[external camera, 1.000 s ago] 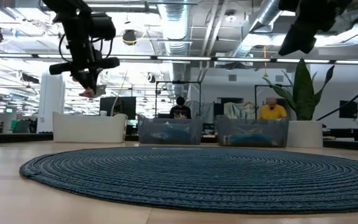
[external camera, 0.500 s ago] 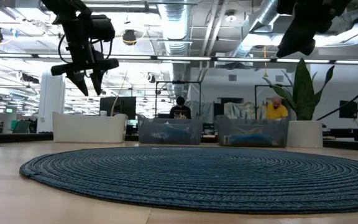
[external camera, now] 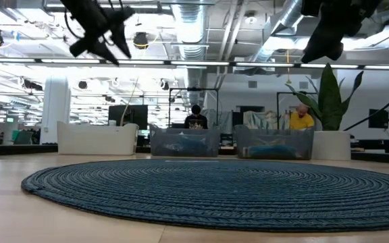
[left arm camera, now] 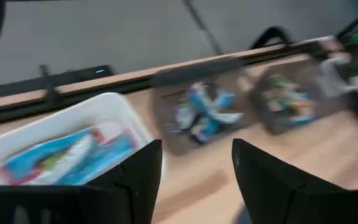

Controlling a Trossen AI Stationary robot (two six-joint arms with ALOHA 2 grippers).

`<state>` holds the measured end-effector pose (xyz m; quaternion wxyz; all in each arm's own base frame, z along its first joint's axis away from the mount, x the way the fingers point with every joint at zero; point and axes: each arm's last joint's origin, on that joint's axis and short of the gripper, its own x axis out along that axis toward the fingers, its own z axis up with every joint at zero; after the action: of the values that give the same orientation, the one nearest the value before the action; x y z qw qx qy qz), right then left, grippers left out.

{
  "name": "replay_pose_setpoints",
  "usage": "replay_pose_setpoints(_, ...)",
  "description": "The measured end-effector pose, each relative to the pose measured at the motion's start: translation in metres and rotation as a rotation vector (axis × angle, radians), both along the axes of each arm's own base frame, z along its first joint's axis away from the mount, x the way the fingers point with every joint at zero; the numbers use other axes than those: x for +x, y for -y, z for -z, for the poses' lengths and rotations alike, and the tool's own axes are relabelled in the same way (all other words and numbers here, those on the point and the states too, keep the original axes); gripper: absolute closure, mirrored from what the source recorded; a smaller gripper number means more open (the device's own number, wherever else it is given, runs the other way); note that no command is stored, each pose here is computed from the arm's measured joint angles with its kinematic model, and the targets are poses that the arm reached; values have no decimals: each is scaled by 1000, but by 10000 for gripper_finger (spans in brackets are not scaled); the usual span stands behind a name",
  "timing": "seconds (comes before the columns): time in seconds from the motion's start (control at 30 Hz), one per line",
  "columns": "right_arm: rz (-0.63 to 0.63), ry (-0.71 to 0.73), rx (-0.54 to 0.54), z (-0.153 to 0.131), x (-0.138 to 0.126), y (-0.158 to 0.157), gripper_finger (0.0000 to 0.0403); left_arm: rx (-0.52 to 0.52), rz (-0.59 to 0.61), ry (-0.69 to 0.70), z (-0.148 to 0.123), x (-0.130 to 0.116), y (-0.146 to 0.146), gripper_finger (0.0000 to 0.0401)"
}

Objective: Pick and place Granola Bars by type
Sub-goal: Return to Home Position

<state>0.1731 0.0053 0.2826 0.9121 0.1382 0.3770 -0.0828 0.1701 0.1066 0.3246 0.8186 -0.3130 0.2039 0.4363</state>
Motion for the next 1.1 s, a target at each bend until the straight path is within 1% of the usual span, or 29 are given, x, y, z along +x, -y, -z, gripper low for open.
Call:
replay_pose_setpoints(0.1,10,21,13,-1,1,0,284,-4,39,86,-9,-2,13,214)
replay_pose_setpoints(0.17,22,38,25,-3,3,0,284,-5,54,97,-11,-5,18,214)
replay_pose_setpoints(0.23,21,67,24,-5,4,0,284,-37,68,115,-12,-7,22,214)
replay_pose_setpoints(0.33,-41,111,-34,-8,7,-2,284,-31,94,128,-15,-8,26,214)
replay_pose_setpoints(0.43,-127,137,-96,-11,8,-7,284,104,238,58,-17,-3,35,214)
replay_pose_setpoints(0.53,-161,162,-113,-2,3,-10,284,207,363,75,-12,8,46,214)
replay_pose_setpoints(0.57,-165,174,-111,4,0,-11,284,245,401,96,-11,11,50,214)
replay_pose_setpoints(0.63,-173,226,-106,15,-5,-13,284,343,481,180,-8,14,59,214)
replay_pose_setpoints(0.73,-177,318,-88,27,-16,-14,284,453,588,321,5,8,72,214)
replay_pose_setpoints(0.8,-184,363,-83,32,-25,-14,284,481,644,402,16,-3,80,214)
replay_pose_setpoints(0.93,-203,443,-86,35,-39,-15,284,469,697,465,39,-26,94,214)
replay_pose_setpoints(1.0,-223,518,-127,35,-43,-14,284,494,692,487,43,-35,98,214)
replay_pose_setpoints(1.1,-238,676,-178,35,-49,-13,284,545,666,498,47,-45,102,214)
